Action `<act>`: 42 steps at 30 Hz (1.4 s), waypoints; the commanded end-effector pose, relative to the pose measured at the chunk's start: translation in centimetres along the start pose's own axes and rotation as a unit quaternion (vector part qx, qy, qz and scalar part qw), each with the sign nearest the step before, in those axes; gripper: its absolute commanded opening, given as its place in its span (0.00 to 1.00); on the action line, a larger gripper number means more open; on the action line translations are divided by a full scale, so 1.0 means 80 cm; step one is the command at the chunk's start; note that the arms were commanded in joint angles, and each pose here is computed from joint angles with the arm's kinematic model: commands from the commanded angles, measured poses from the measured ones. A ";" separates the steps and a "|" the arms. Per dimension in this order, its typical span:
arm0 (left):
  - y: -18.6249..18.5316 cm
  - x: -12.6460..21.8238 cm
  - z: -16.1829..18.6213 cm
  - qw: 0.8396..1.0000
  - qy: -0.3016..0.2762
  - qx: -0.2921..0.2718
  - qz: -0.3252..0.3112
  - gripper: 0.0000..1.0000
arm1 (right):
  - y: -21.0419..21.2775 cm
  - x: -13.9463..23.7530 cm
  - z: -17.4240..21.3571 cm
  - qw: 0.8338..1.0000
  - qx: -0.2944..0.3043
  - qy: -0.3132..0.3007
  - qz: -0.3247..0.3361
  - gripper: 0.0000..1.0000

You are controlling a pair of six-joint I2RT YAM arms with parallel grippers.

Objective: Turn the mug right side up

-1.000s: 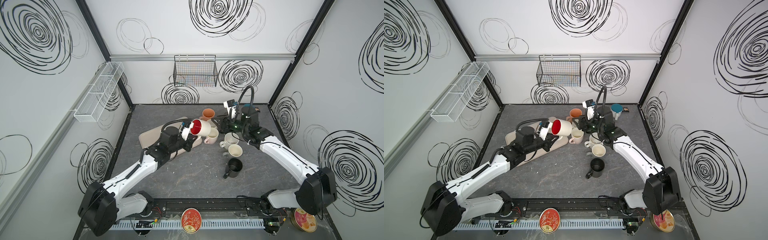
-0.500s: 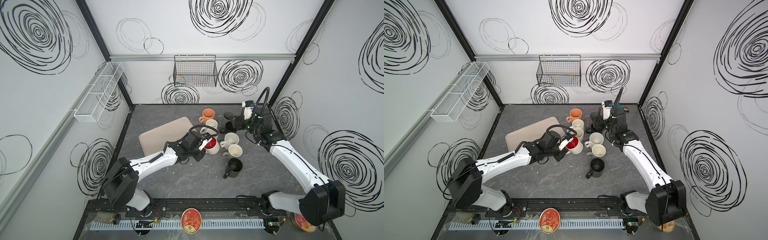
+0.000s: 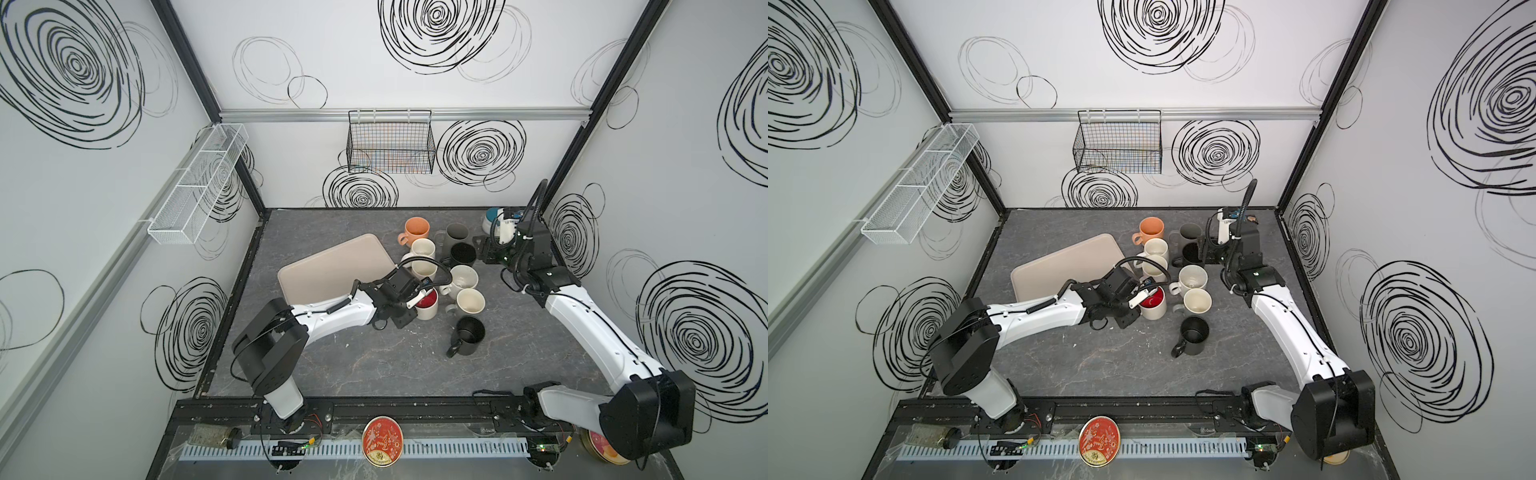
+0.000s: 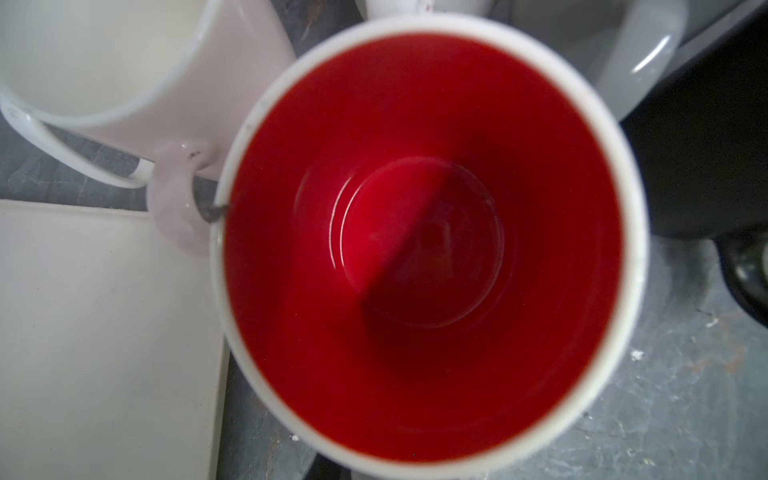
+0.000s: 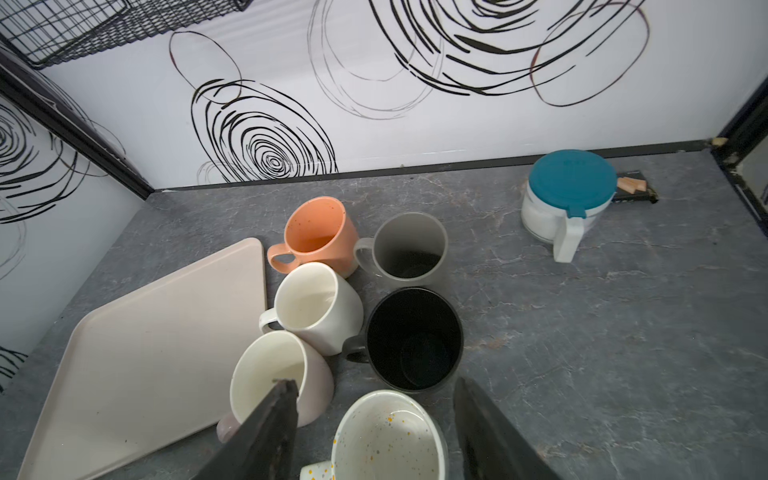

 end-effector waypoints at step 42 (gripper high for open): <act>0.163 0.203 -0.042 0.926 -0.248 0.182 -0.218 0.92 | -0.083 0.078 0.051 0.961 0.036 -0.133 0.241 1.00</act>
Point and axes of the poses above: each gripper's point midway between its finger pads, its own x axis back along the fingers, its own y axis along the line the jaws close on, z = x × y, the point moved 6 cm from there along x, back along the fingers, and after that the axes turned 14 degrees about x, right-handed, at the moved point
